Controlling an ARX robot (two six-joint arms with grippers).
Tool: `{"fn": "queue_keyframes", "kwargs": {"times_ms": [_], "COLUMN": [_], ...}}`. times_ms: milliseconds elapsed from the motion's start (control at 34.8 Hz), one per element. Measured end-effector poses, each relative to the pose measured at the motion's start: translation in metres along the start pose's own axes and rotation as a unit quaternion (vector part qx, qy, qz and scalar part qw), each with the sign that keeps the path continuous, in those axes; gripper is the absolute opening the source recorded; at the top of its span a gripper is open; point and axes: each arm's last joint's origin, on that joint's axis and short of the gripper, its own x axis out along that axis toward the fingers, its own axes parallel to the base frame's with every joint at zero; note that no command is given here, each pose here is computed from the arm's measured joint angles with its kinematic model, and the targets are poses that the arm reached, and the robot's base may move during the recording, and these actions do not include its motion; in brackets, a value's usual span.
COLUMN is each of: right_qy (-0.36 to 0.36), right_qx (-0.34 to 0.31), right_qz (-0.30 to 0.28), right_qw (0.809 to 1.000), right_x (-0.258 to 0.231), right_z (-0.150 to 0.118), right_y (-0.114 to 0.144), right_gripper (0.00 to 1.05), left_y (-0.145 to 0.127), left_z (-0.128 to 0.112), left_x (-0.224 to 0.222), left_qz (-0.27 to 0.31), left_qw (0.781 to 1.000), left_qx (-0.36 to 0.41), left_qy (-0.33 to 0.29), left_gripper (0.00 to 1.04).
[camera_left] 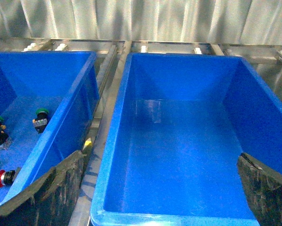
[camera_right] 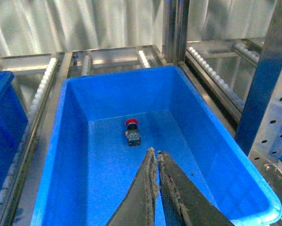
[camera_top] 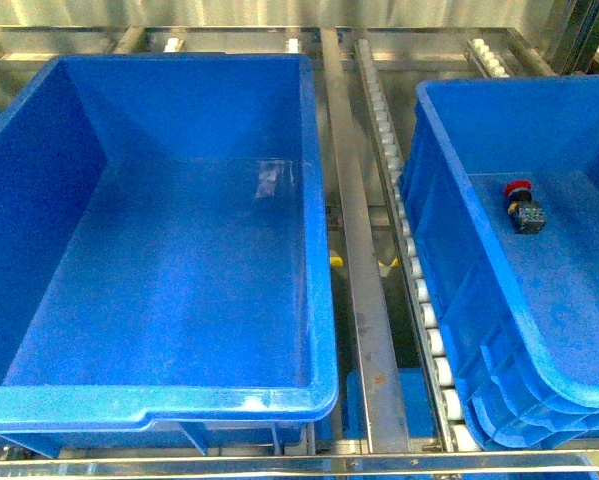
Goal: Pick red and yellow buttons and place in box
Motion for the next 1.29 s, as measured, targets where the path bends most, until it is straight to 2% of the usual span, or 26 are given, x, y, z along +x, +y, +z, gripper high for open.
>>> {"fn": "queue_keyframes", "kwargs": {"times_ms": [546,604,1064,1093,1179,1294], "right_qy": [-0.001,0.017,0.001,0.001,0.001,0.001], "right_qx": [0.000,0.000,0.000,-0.001,0.000,0.000], "right_qz": [0.000,0.000,0.000,0.000,0.000,0.000], "right_qw": [1.000,1.000,1.000,1.000,1.000,1.000], "right_x": [-0.014,-0.021,-0.025,-0.025,-0.025,-0.025], "right_z": [0.000,-0.005,-0.002,-0.002,-0.002,-0.002], "right_y": [0.000,0.000,0.000,0.000,0.000,0.000], "right_gripper": [0.03,0.03,0.03,0.05,0.21,0.46], "left_y": [0.000,0.000,0.000,0.000,0.000,0.000], "left_z": [0.000,0.000,0.000,0.000,0.000,0.000], "left_x": [0.000,0.000,0.000,0.000,0.000,0.000], "left_qz": [0.000,0.000,0.000,0.000,0.000,0.000], "left_qw": [1.000,1.000,1.000,1.000,1.000,1.000], "left_qx": [0.000,0.000,0.000,0.000,0.000,0.000], "left_qy": [0.000,0.000,0.000,0.000,0.000,0.000], "left_gripper": [0.97,0.97,0.97,0.97,0.97,0.97]}}
